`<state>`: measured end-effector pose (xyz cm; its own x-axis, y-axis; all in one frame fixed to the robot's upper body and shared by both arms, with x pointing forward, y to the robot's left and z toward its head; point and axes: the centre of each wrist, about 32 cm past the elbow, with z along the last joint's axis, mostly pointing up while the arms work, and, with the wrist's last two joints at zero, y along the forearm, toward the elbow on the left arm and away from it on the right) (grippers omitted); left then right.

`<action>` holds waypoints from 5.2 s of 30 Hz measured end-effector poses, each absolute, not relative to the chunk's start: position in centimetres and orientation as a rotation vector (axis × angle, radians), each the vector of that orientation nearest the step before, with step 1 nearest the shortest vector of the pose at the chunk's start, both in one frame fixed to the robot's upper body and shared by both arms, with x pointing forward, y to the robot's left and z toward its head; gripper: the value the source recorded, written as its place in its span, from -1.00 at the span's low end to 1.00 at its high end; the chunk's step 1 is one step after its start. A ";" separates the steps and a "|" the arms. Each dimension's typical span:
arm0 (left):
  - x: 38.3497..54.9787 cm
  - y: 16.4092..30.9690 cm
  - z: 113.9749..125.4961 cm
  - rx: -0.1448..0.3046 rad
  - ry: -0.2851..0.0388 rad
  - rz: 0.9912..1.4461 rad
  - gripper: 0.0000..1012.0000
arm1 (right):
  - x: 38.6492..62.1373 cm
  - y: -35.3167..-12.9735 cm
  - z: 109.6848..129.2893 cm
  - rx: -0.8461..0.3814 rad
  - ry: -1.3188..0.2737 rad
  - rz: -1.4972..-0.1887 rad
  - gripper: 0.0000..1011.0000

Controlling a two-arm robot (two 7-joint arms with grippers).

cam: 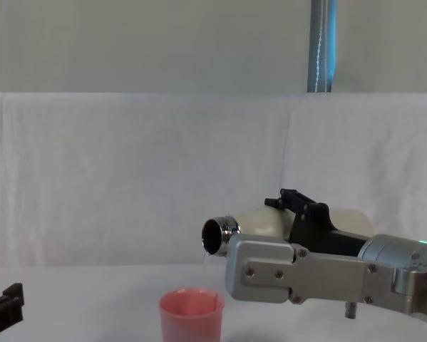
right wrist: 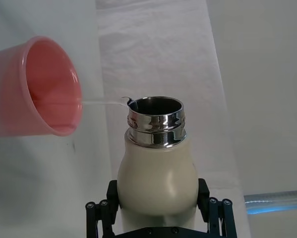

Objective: Grasp the thermos with one hand and pour water into the cup lid.

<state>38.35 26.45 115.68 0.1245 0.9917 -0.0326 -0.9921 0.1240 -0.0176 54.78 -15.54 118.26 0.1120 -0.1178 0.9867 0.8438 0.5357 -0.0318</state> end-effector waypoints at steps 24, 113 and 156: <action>38.4 26.5 115.7 -0.038 0.014 1.446 0.98 | 55.1 -15.8 118.2 -0.735 -1.288 -0.796 0.90; 38.4 26.5 115.7 -0.038 0.014 1.446 0.98 | 55.0 -15.8 118.4 -0.738 -1.316 -0.793 0.90; 38.4 26.5 115.7 -0.038 0.014 1.446 0.98 | 55.1 -15.9 118.4 -0.718 -1.282 -0.771 0.90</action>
<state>38.35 26.45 115.68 0.1245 0.9917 -0.0326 -0.9921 0.1239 -0.0176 55.08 -15.89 118.36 0.1156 -0.0988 0.9884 0.8265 0.5614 -0.0405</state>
